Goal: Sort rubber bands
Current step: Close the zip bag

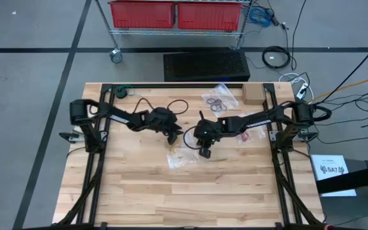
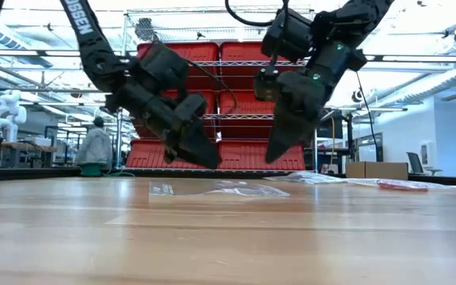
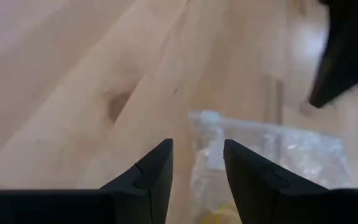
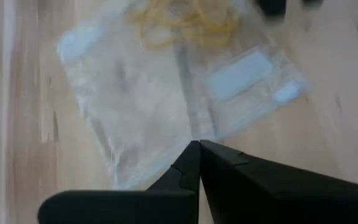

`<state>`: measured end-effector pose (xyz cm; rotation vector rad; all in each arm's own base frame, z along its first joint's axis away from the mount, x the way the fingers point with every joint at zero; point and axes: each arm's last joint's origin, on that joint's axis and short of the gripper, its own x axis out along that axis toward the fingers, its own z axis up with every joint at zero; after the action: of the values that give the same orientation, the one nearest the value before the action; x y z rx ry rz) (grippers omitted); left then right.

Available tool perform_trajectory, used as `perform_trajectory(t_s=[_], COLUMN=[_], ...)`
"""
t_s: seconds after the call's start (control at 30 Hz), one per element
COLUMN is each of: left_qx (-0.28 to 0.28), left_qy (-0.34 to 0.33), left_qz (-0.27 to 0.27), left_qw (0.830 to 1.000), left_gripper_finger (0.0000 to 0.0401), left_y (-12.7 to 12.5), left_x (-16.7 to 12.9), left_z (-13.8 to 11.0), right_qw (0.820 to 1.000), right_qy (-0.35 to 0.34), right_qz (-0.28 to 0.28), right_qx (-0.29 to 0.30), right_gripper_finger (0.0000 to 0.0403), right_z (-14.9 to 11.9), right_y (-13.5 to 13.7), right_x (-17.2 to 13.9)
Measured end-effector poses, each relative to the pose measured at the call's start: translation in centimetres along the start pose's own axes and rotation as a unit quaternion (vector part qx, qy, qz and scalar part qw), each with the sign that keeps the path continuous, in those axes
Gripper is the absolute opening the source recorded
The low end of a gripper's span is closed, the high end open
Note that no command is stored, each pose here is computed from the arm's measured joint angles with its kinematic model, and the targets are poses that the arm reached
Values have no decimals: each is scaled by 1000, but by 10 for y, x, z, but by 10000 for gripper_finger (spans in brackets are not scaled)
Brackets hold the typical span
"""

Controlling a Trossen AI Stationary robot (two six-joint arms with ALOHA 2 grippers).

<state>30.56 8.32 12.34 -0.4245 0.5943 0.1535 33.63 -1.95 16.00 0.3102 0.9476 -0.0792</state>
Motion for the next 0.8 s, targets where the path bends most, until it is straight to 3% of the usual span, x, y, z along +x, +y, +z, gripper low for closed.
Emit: perform_trajectory(t_s=[0.37, 0.8], left_qx=[-13, -6], left_qy=[41, 65], left_qz=[-45, -97], left_qw=[998, 993], left_gripper_finger=[147, 138], left_y=[11, 13], left_x=[24, 39], left_z=[-3, -5], right_qw=[1000, 1000], right_qy=[2, -15], right_qz=[-6, -7], right_qx=[-2, -18], right_gripper_finger=[0, 0], right_z=[-5, -1], right_y=[-9, -13], right_x=[30, 29])
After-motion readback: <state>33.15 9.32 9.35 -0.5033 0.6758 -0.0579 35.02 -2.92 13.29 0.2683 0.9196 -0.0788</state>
